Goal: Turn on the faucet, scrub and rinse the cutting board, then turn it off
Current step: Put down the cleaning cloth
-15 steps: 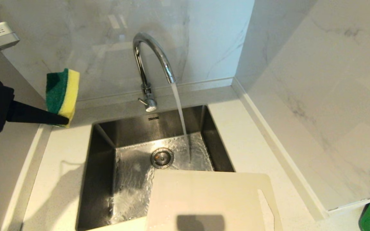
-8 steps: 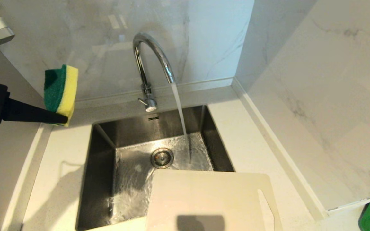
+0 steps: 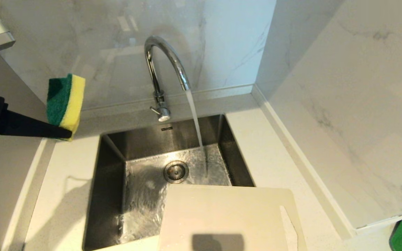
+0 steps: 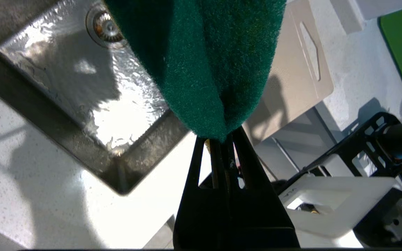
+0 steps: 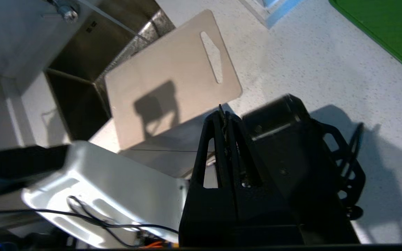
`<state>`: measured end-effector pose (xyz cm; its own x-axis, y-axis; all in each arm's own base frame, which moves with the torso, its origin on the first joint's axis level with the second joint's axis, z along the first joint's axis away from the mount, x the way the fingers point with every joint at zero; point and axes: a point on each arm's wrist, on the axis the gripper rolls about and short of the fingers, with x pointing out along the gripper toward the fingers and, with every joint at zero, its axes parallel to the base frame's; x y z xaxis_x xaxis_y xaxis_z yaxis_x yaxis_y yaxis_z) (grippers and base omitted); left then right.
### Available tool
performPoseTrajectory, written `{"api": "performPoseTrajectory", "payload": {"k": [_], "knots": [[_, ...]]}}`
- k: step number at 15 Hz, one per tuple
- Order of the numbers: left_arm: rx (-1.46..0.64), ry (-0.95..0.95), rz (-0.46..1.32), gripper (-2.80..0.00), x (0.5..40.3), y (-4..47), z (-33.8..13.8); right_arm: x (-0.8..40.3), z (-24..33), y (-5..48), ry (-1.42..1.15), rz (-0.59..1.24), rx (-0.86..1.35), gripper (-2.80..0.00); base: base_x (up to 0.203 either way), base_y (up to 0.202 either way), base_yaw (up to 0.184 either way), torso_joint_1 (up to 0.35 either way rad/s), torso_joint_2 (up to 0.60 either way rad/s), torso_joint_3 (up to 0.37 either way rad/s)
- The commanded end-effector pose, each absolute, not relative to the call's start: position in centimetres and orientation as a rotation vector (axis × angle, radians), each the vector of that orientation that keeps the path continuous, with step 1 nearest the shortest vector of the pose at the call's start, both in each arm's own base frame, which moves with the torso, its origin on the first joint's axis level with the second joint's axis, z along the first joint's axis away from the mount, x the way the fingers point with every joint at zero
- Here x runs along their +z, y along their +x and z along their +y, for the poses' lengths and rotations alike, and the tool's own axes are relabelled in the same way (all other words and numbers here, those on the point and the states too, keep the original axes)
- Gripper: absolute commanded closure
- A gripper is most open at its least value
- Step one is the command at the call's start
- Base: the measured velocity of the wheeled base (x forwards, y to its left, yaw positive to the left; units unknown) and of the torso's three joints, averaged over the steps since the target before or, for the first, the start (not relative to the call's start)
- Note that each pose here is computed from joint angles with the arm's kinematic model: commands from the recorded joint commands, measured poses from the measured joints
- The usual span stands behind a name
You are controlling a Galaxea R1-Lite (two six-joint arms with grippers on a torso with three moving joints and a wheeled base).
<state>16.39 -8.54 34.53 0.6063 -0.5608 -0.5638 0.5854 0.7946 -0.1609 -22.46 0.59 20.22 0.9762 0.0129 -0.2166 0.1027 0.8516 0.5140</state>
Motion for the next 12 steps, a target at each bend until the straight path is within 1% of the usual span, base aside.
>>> {"api": "performPoseTrajectory", "payload": {"k": [1, 2, 3, 4, 8, 10, 12], "knots": [[-0.674, 0.058, 0.636, 0.00, 34.8, 16.1, -8.5, 16.5, 0.3, -22.9, 0.494, 0.207, -0.054, 0.00, 0.000, 0.000, 0.000, 0.000, 0.00, 0.000], [-0.680, 0.075, 0.629, 0.00, 35.2, 16.1, -8.5, 15.9, 0.2, -21.5, 0.431, 0.289, -0.068, 0.00, 0.000, 0.000, 0.000, 0.000, 0.00, 0.000], [-0.682, 0.080, 0.631, 0.00, 35.4, 16.3, -8.6, 15.6, 0.2, -19.9, 0.383, 0.327, -0.069, 0.00, 0.000, 0.000, 0.000, 0.000, 0.00, 0.000], [-0.683, 0.081, 0.625, 0.00, 35.7, 16.7, -8.8, 15.5, 0.1, -17.8, 0.334, 0.327, -0.061, 0.00, 0.000, 0.000, 0.000, 0.000, 0.00, 0.000], [-0.665, 0.085, 0.618, 0.00, 36.0, 16.9, -8.9, 13.2, 0.1, -8.9, 0.114, 0.224, -0.019, 0.00, 0.000, 0.000, 0.000, 0.000, 0.00, 0.000], [-0.665, 0.085, 0.619, 0.00, 36.0, 16.7, -8.8, 11.3, 0.1, -6.1, 0.040, 0.180, -0.010, 0.00, 0.000, 0.000, 0.000, 0.000, 0.00, 0.000], [-0.662, 0.086, 0.632, 0.00, 35.9, 16.5, -8.7, 9.7, 0.0, -4.6, -0.012, 0.168, -0.004, 0.00, 0.000, 0.000, 0.000, 0.000, 0.00, 0.000]]}}
